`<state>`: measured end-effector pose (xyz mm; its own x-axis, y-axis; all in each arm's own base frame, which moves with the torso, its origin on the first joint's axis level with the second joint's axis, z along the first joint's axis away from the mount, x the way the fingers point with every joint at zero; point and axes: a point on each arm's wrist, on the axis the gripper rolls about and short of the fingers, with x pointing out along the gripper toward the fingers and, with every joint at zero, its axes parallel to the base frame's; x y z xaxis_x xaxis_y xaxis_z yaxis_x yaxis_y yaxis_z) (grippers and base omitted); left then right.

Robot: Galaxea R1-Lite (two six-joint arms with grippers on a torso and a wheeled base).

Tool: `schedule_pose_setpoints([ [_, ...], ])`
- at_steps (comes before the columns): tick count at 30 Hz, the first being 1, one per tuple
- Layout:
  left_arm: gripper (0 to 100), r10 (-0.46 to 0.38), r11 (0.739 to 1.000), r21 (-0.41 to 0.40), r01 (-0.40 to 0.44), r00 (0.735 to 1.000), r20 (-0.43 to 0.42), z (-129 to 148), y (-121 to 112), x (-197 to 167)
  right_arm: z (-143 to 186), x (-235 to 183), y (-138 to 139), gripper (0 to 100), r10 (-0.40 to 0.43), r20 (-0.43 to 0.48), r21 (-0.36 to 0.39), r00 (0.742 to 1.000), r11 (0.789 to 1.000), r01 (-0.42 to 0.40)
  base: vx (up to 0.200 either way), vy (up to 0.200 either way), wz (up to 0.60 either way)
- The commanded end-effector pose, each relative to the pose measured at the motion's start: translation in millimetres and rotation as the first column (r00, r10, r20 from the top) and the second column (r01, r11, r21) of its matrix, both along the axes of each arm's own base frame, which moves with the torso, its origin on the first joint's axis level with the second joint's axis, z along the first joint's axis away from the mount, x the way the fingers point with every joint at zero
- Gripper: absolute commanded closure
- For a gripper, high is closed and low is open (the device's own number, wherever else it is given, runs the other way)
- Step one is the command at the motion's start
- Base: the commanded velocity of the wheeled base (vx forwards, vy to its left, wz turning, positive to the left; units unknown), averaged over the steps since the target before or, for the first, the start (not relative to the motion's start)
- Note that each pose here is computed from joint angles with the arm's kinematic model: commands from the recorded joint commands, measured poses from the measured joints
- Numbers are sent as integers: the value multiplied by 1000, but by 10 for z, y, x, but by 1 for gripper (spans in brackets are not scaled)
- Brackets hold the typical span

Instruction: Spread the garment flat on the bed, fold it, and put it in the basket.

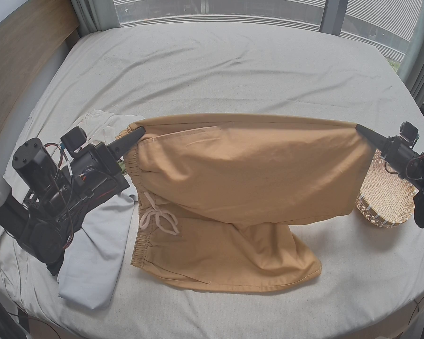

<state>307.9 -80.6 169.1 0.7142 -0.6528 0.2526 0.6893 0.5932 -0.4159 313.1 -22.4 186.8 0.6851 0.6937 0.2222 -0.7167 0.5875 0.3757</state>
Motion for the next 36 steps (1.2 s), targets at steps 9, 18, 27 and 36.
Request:
schedule_pose_setpoints([
  [9,100,17,1000,-3,-17,1000,-5,-153,-42,335,-143,387,-41,100,-4,-12,19,1000,1000,4,0,0,0],
  [18,100,32,999,-9,-32,999,-11,-273,-27,567,-258,607,-51,100,1,-12,19,1000,1000,-1,0,0,0],
  [27,100,44,999,-22,-43,999,22,-340,-27,847,-307,831,-72,100,4,17,18,1000,1000,-4,0,0,0],
  [36,100,27,999,-47,-27,1000,15,-380,-48,956,-386,995,-91,100,8,21,26,1000,1000,-9,0,0,0],
])
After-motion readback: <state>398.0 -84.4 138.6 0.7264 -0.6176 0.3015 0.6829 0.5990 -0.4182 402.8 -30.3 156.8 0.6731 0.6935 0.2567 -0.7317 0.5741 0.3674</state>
